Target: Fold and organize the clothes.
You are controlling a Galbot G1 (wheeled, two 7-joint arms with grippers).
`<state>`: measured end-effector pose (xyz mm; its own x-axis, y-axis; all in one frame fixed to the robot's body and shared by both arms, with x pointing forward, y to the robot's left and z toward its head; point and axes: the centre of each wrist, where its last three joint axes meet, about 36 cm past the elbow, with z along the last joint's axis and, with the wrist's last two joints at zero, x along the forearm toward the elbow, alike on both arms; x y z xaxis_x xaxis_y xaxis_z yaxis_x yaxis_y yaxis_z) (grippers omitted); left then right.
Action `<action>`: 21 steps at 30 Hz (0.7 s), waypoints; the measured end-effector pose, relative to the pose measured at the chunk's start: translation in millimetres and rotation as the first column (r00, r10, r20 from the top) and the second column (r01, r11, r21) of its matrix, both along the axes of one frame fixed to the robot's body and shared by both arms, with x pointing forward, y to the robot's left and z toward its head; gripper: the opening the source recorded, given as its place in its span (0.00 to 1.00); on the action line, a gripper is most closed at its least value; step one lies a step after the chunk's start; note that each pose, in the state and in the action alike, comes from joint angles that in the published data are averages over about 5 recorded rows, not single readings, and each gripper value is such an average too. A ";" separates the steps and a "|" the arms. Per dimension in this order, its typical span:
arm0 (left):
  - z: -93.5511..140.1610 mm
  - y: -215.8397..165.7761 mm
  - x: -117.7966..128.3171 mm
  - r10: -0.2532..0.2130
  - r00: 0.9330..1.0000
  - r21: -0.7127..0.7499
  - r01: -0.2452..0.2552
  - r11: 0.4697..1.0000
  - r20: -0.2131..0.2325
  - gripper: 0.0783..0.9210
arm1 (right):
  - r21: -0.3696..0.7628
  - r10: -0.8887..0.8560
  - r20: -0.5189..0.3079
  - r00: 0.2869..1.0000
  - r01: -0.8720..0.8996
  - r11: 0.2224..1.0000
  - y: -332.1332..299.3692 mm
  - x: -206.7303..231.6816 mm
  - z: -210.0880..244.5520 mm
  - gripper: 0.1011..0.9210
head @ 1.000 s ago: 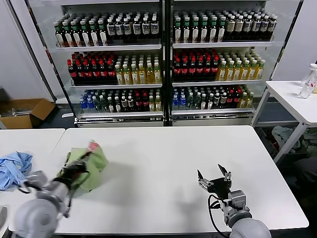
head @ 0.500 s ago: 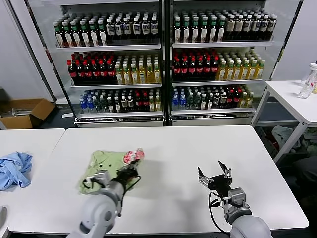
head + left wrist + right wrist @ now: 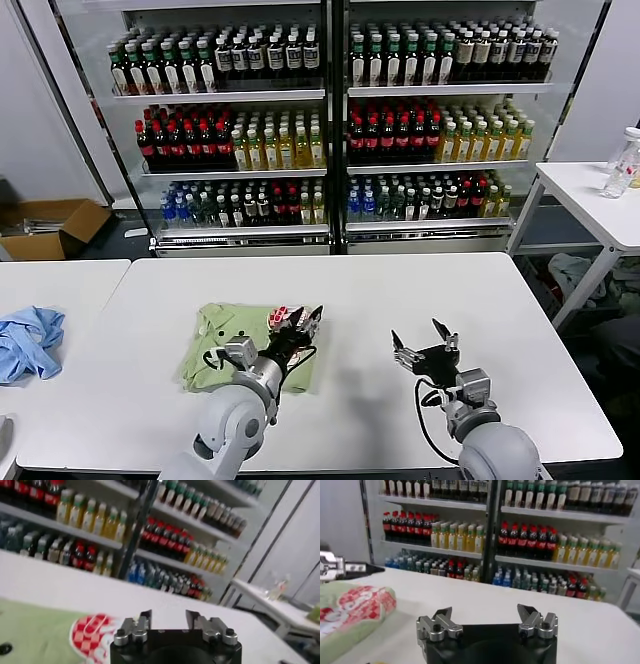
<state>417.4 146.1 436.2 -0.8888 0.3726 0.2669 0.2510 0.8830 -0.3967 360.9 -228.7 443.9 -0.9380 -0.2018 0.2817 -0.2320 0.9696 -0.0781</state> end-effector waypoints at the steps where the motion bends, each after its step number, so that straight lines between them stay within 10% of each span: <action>1: 2.4 2.7 -1.5 0.008 1.000 -0.002 -0.008 1.000 0.014 0.52 | 0.018 0.006 -0.008 1.000 -0.006 1.000 3.4 1.7 -0.5 0.88; 12: 2.7 70.0 -26.2 0.210 0.972 0.082 -0.218 0.972 0.102 0.86 | 0.239 0.140 -0.152 0.978 -0.101 0.966 81.2 36.5 -17.9 0.88; 21: -3.9 102.3 -47.4 0.311 0.943 0.128 -0.325 0.937 0.119 0.88 | 0.295 0.199 -0.252 0.947 -0.121 0.948 134.5 68.2 -28.7 0.84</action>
